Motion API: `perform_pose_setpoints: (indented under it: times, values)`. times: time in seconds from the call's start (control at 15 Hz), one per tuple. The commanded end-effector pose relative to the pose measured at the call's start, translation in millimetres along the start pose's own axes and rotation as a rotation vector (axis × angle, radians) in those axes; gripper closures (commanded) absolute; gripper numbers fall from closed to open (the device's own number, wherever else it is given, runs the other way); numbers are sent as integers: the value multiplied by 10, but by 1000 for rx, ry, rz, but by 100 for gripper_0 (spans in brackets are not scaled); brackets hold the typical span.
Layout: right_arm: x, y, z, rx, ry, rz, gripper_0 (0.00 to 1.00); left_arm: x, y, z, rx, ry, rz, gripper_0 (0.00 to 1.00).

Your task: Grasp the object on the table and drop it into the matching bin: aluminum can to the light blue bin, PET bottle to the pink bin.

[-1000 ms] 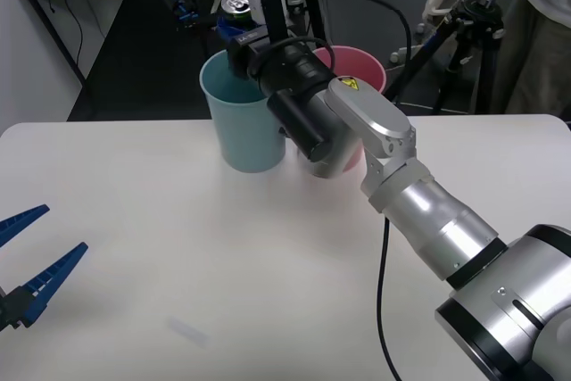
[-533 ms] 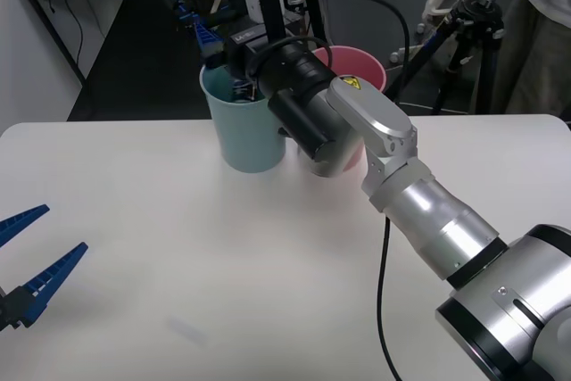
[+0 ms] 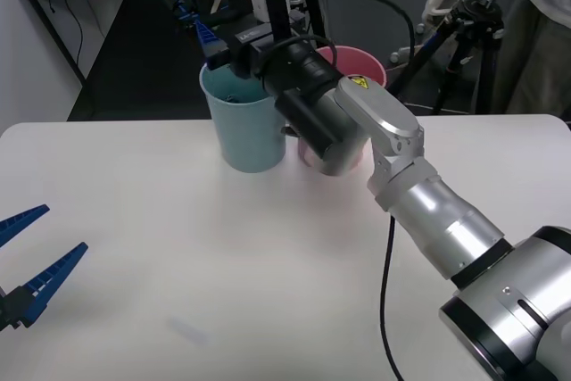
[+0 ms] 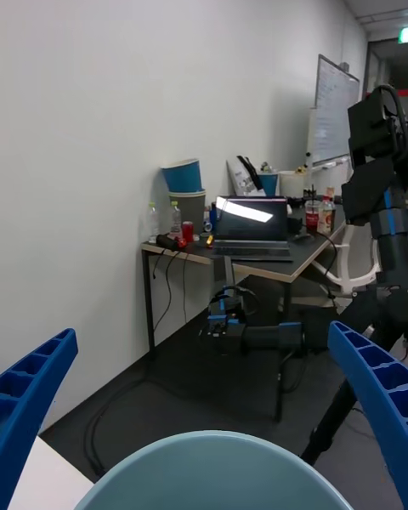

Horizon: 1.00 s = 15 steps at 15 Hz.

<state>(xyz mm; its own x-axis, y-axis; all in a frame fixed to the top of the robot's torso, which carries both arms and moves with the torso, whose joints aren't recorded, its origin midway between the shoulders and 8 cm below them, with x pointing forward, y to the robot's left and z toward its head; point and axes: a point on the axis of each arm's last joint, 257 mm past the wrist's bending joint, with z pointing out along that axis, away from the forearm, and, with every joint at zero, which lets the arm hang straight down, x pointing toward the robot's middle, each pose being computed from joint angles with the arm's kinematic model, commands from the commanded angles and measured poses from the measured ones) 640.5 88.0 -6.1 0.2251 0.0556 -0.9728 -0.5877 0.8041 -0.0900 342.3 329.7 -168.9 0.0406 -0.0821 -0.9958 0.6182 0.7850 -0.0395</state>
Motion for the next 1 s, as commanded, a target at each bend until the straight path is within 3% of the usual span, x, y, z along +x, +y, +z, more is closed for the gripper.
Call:
perform_pose_setpoints:
  times: [0.07,0.27,0.53,0.73,1.0]
  values:
    - [-57,-28,-135,-29,-36,-10,0,0,0,0,0,0,0,0]
    - [-144,-46,-443,-46,-81,-38,0,0,0,0,0,0,0,0]
    - [-74,-55,-1024,-77,-99,-60,0,0,0,0,0,0,0,0]
    - [136,-136,-1507,-116,-71,-62,0,0,0,0,0,0,0,0]
    - [511,-405,-2197,-160,-17,-56,0,0,0,0,0,0,0,0]
